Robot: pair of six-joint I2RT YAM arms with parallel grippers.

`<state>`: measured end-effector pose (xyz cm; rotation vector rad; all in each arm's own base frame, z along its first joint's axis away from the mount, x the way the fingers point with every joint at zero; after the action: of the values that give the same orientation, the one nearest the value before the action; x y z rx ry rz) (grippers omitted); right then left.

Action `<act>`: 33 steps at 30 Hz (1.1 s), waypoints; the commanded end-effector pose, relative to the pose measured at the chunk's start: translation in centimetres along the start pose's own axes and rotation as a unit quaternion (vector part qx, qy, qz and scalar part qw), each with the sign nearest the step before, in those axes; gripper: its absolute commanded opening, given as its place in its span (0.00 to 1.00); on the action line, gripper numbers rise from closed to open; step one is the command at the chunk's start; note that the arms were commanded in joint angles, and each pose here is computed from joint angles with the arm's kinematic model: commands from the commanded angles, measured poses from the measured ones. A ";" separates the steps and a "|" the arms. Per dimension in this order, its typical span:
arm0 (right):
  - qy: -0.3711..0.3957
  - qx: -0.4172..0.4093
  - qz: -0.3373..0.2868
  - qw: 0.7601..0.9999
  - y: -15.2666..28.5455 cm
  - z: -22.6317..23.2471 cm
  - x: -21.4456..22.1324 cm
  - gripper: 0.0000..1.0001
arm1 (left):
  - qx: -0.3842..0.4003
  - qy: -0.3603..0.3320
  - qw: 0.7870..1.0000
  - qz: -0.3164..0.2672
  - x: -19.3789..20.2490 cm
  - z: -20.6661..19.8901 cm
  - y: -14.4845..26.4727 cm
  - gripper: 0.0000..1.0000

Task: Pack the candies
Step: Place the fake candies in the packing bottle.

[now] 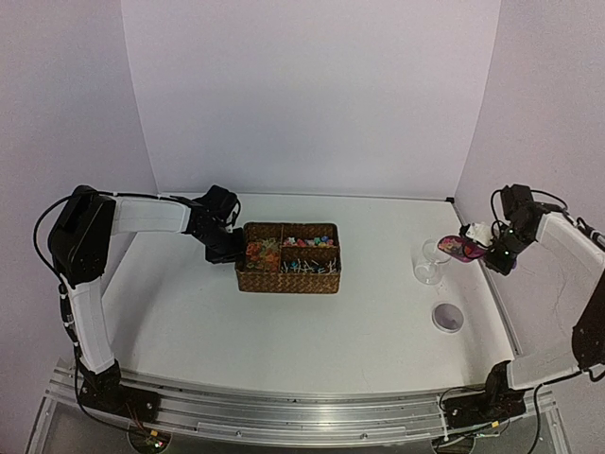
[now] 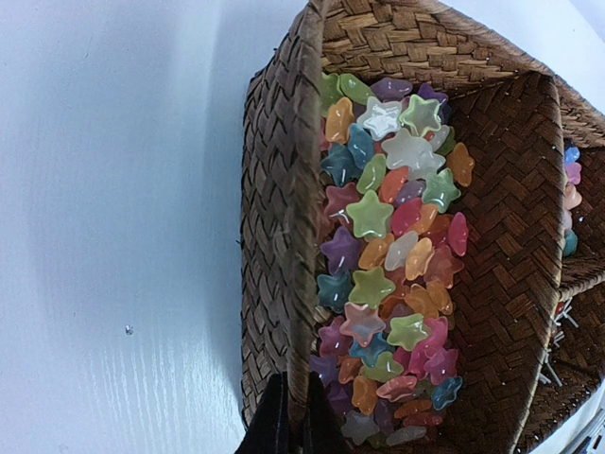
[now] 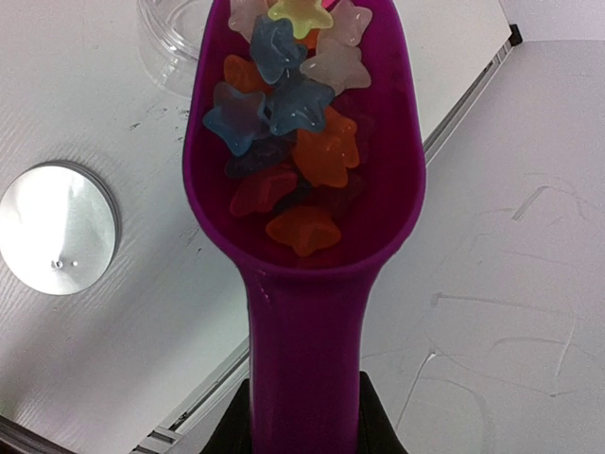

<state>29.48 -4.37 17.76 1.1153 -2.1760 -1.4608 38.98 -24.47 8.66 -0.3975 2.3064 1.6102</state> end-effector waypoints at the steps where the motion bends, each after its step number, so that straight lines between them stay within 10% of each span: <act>1: 0.036 0.032 0.002 0.999 0.7 -1.4 -1.5 0.00 | -0.047 0.025 0.998 0.042 1.8 3.1 -1.7 0.00; 33: 0.190 0.096 0.090 0.973 0.7 -2.8 -4.3 0.00 | -0.052 0.028 0.997 0.045 1.7 3.3 -1.7 0.00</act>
<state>32.94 -2.96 19.08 1.1020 -2.0946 -0.9731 39.00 -24.46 8.61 -0.3933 2.3152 1.6066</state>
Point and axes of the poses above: each gripper's point midway between its finger pads, its own y axis back along the fingers, its own z axis along the line the jaws close on, x = y × z, the point moved 3 cm from there along y, back along the fingers, and after that the axes turned 5 degrees about -y, right-handed, at the moved point
